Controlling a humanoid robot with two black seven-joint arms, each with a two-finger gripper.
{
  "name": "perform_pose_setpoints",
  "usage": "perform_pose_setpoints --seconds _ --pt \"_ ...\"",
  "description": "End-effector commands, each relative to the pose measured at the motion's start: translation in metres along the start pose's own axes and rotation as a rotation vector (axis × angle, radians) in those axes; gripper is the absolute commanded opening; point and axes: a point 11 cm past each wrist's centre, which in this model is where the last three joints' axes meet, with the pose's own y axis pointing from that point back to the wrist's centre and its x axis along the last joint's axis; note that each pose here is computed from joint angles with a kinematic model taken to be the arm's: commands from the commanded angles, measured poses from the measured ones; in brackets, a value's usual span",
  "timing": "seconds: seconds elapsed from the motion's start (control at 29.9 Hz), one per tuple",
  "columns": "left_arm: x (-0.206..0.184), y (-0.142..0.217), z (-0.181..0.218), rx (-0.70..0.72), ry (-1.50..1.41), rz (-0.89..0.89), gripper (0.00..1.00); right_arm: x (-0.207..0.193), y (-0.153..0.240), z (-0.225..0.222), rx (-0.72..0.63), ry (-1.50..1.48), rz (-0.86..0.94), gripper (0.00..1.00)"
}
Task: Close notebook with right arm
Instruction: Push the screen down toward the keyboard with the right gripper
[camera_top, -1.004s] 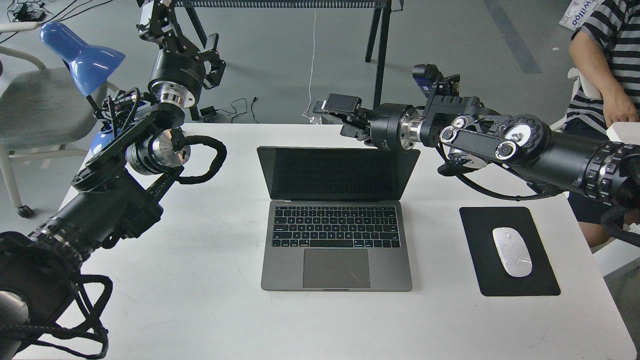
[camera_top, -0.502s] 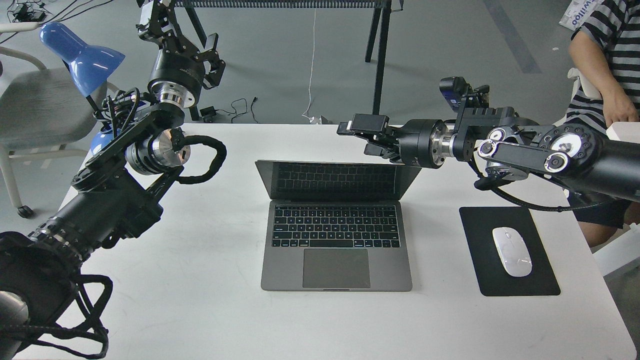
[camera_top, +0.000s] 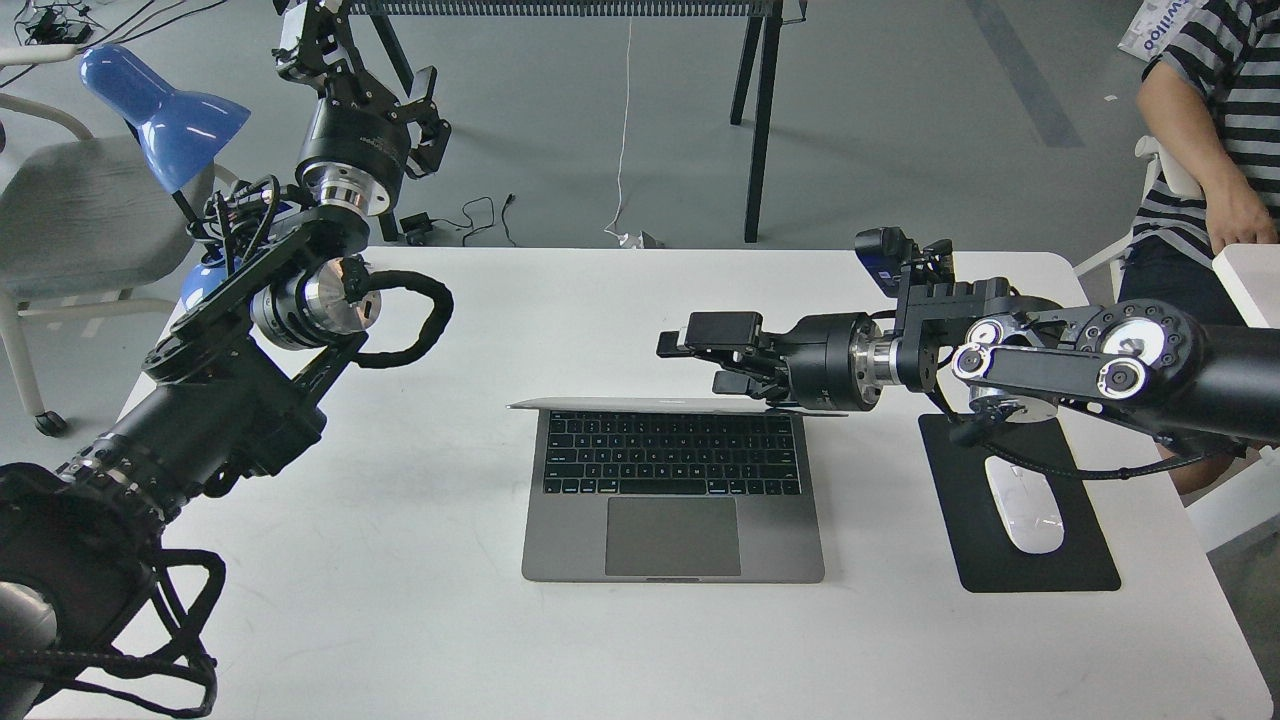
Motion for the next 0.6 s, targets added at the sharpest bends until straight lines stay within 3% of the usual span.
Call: perform_pose_setpoints --seconds 0.0,0.57 --pt "0.000 0.000 0.000 0.000 0.000 0.000 1.00 -0.013 -0.001 0.016 -0.034 -0.015 -0.030 1.00" --pt "0.000 0.000 0.000 0.000 0.000 0.000 1.00 -0.065 -0.010 0.066 -0.143 0.001 -0.143 1.00"
